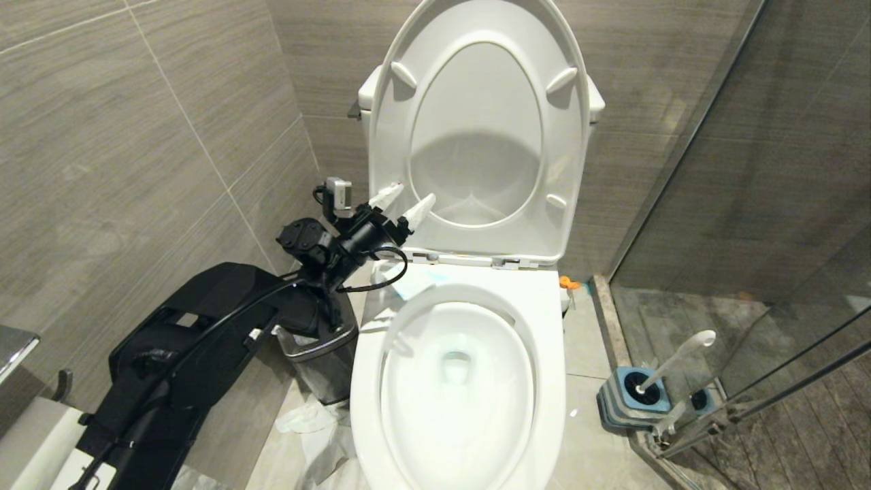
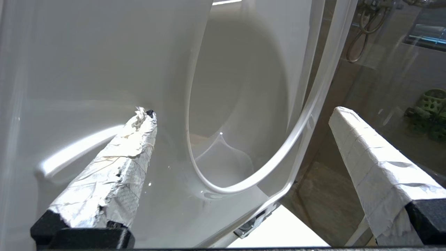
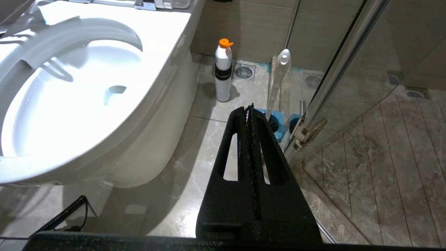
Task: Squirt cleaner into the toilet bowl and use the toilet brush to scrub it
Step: Use the left hand to lift the toilet lid slightly
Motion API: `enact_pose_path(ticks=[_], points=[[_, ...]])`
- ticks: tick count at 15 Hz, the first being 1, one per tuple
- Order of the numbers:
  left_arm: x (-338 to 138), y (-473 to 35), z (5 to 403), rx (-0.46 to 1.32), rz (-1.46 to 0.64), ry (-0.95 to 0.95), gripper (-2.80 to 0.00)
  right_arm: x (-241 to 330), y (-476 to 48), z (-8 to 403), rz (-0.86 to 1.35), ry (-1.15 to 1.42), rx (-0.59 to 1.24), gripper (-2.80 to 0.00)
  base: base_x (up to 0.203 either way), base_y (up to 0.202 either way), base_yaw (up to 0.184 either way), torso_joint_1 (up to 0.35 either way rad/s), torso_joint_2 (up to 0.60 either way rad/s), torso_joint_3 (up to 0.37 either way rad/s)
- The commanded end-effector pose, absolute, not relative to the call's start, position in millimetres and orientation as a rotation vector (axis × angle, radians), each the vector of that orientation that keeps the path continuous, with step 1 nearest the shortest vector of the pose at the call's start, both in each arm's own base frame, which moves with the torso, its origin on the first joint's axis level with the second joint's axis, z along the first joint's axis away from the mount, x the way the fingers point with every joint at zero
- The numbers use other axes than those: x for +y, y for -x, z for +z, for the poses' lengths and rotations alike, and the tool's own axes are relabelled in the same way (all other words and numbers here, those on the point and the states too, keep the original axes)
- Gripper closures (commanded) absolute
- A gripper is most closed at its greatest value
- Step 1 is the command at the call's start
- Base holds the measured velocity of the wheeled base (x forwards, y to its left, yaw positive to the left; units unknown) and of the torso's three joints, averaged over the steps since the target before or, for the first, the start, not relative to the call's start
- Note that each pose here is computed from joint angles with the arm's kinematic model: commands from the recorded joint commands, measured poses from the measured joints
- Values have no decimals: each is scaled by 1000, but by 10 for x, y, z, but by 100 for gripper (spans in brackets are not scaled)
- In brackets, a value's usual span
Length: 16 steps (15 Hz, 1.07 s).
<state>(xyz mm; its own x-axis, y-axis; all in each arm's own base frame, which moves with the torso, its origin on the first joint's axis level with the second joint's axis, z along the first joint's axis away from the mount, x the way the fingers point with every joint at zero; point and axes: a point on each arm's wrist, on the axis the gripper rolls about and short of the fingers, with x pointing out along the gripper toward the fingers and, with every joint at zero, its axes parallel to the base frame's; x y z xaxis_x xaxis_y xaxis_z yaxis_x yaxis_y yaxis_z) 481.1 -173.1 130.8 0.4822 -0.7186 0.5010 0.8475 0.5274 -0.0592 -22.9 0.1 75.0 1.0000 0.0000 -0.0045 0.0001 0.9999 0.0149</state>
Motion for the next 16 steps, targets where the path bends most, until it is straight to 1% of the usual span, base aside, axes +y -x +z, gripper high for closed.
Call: enact_pose_path(ticks=[1,7,10,13,16], points=[[-1734,-4817,1266,-447,-977,320,-280,1,229,751,0,-15,5,0,0,0,0,0,0,0],[-1716,-4827,1247,-444,-970,317,-280,1,229,751,0,-15,5,0,0,0,0,0,0,0],[-1648,-4835,1295,-482,-945,272,-280,1,228,749,0,-15,6,0,0,0,0,0,0,0],[-1533,-4882,1280,-481,-859,289,-280,1,229,750,1,-15,5,0,0,0,0,0,0,0],[-1444,-4954,1222,-436,-771,318,-280,1,228,749,0,-15,6,0,0,0,0,0,0,0]])
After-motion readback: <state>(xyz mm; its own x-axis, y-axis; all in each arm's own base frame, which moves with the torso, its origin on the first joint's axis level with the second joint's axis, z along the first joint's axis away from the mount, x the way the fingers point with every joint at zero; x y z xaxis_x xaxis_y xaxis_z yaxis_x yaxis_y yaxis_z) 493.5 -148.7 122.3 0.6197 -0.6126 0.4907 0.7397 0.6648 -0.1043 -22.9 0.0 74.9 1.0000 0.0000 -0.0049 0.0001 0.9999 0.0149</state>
